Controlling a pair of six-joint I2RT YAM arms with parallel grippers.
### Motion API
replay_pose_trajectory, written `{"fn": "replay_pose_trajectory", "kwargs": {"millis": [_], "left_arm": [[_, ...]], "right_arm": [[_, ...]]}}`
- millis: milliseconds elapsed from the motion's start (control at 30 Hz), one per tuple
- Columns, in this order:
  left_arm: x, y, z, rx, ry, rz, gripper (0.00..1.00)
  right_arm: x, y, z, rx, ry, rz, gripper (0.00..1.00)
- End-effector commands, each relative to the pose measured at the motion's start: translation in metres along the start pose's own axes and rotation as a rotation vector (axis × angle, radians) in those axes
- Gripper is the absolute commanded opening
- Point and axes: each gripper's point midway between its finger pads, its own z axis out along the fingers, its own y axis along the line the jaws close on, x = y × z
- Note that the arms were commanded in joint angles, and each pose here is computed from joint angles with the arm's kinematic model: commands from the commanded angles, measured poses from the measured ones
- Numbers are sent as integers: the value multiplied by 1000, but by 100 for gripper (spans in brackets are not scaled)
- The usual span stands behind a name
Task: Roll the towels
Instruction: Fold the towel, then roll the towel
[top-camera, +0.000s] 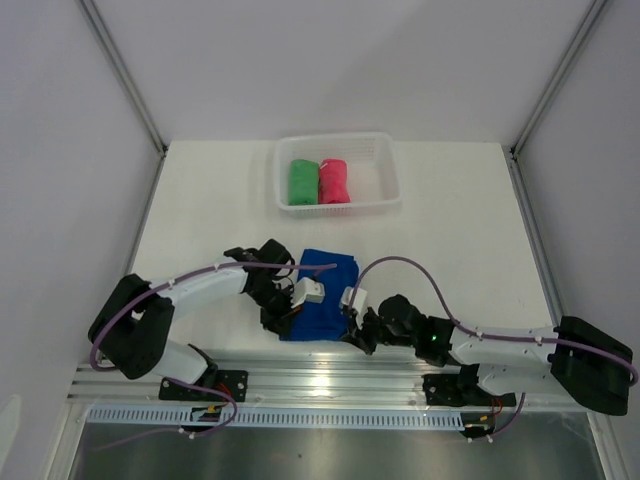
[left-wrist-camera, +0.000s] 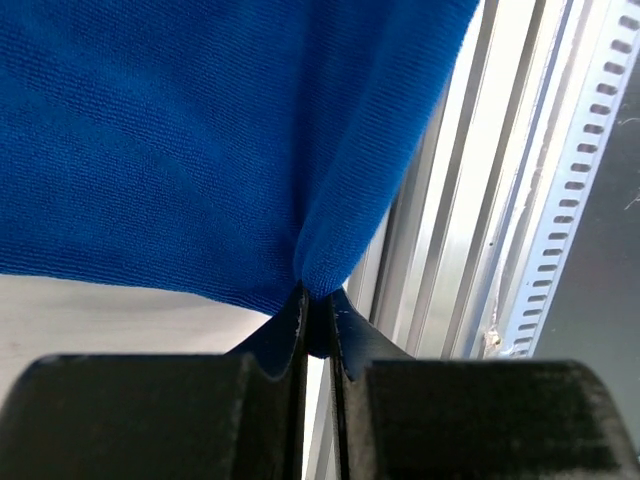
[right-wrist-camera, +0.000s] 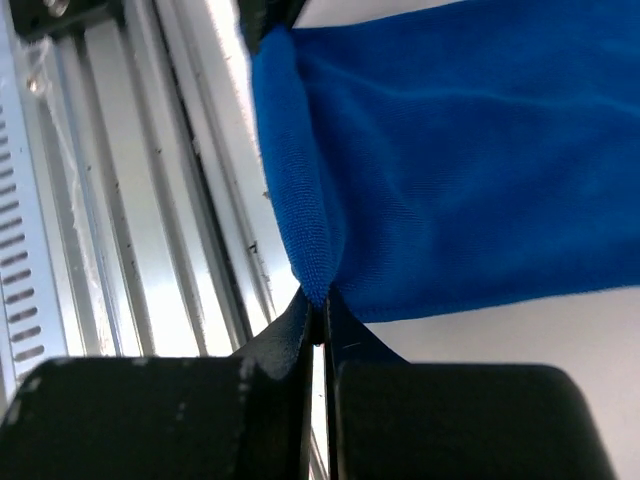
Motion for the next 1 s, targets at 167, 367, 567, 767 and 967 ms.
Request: {"fn": "replay_pose_trajectory", "kwargs": {"millis": [167, 367, 567, 767, 967], "left_arm": [[-27, 17, -12, 6, -87, -46, 14], [-31, 40, -13, -37, -110, -130, 11], [-41, 53, -13, -54, -127, -174, 22], [-45, 42, -17, 19, -154, -141, 41], [-42, 43, -9, 40, -143, -187, 40]], "right_arm": [[-15, -28, -4, -64, 3, 213, 0], [0, -48, 0, -44, 56, 331, 0], [10, -56, 6, -21, 80, 394, 0], [12, -62, 6, -24, 38, 482, 0], [11, -67, 8, -18, 36, 481, 0]]}}
